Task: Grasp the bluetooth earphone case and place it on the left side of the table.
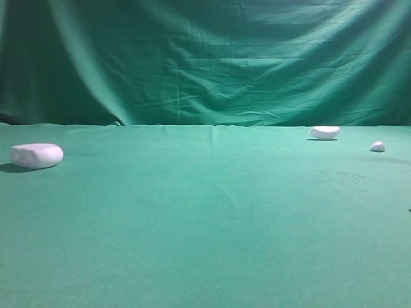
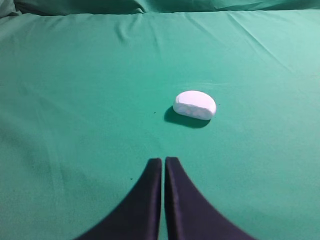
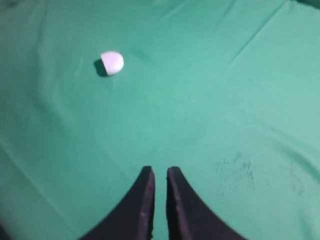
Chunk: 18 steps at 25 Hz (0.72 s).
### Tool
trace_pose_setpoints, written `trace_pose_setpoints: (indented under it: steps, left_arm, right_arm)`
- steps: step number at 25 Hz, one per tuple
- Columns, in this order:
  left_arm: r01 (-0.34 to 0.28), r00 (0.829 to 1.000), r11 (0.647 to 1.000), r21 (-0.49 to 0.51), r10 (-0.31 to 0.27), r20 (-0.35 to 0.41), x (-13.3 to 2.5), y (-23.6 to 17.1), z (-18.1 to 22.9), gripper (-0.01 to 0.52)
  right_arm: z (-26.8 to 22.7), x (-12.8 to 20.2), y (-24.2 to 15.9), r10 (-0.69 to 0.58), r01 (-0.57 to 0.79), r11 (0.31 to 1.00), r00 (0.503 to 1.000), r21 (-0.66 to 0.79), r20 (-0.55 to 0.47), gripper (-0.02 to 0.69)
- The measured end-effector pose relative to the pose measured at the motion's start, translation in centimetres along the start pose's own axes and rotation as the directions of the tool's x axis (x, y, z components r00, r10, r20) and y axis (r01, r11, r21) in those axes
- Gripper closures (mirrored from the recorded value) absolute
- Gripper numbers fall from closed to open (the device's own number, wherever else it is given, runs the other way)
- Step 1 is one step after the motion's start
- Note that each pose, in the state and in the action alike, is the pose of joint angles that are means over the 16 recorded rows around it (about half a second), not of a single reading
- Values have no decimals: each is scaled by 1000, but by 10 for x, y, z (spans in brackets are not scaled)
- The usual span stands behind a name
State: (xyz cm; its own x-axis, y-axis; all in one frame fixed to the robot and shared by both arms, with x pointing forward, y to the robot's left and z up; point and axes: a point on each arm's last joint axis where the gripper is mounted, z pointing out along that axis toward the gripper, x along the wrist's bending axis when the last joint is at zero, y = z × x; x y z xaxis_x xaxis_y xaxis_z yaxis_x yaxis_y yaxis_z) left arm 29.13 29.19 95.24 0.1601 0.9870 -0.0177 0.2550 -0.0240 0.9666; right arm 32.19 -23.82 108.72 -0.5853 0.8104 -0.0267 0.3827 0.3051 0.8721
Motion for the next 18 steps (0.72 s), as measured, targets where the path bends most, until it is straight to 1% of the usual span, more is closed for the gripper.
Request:
trace_pose_setpoints:
  steps: [4, 7, 13, 18]
  left_arm:
    - [0, 1000, 1000, 0, 0, 0, 0, 0, 0, 514]
    - [0, 1000, 1000, 0, 0, 0, 0, 0, 0, 514]
    - [0, 1000, 1000, 0, 0, 0, 0, 0, 0, 514]
    - [0, 1000, 1000, 0, 0, 0, 0, 0, 0, 514]
  right_arm:
    - [-3, -9, -33, 55, -47, 995, 994, -87, 92, 607]
    - [-3, -15, -59, 106, -80, 986, 979, -149, 177, 607]
    - [4, -22, -107, 204, -127, 963, 921, -238, 331, 607]
    - [11, -24, -133, 255, -151, 951, 878, -270, 404, 607]
